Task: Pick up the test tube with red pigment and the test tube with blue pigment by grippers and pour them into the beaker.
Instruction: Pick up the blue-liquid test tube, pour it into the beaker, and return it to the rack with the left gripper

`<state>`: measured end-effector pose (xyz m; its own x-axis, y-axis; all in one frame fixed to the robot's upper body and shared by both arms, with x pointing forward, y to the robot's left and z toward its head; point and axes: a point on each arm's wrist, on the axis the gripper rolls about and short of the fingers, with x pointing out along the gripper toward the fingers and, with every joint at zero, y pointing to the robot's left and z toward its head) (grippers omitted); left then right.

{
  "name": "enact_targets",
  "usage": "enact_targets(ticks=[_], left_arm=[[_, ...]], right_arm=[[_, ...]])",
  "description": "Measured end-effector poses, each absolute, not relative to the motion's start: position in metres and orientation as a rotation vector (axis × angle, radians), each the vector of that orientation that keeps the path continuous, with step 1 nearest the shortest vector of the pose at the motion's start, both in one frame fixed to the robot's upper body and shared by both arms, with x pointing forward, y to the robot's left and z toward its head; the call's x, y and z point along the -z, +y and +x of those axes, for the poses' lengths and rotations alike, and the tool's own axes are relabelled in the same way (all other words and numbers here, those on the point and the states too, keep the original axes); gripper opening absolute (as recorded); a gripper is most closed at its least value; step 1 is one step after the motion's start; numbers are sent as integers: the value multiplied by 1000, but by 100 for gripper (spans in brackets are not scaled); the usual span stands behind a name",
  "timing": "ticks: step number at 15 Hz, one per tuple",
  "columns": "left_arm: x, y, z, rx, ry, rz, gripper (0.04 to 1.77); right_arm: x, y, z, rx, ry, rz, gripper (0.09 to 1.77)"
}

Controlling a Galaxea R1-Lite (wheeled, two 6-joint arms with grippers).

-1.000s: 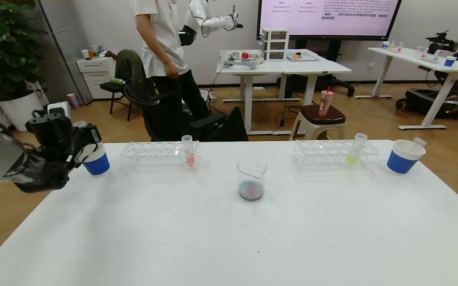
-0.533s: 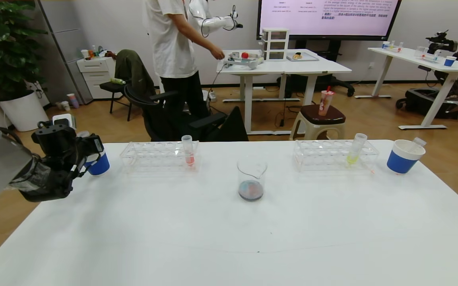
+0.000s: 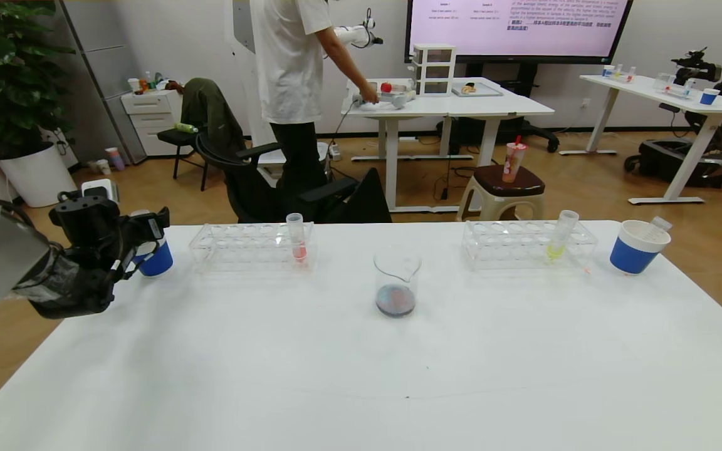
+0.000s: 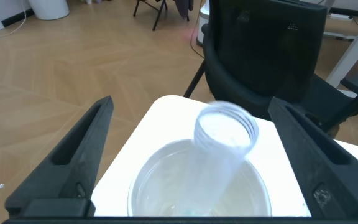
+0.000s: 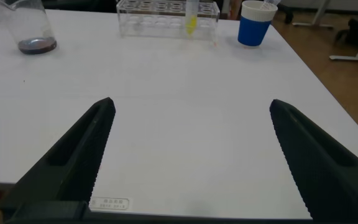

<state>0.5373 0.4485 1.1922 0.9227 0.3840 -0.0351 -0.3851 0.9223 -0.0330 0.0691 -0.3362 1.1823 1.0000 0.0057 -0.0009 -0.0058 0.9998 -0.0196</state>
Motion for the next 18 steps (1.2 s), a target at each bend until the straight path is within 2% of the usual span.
enact_targets(ticks=[3, 5, 12, 18], left_arm=[[-1199, 447, 537, -392, 7, -39, 175], [-1215, 438, 536, -372, -25, -38, 175], [-1291, 330, 524, -117, -77, -40, 175], [-1356, 289, 460, -11, -147, 2, 175]], right_arm=[[-1182, -336, 69, -6, 1, -20, 174], [-1182, -336, 69, -6, 1, -19, 174], [-1182, -336, 69, -5, 1, -20, 174], [-1182, -336, 69, -5, 1, -20, 174]])
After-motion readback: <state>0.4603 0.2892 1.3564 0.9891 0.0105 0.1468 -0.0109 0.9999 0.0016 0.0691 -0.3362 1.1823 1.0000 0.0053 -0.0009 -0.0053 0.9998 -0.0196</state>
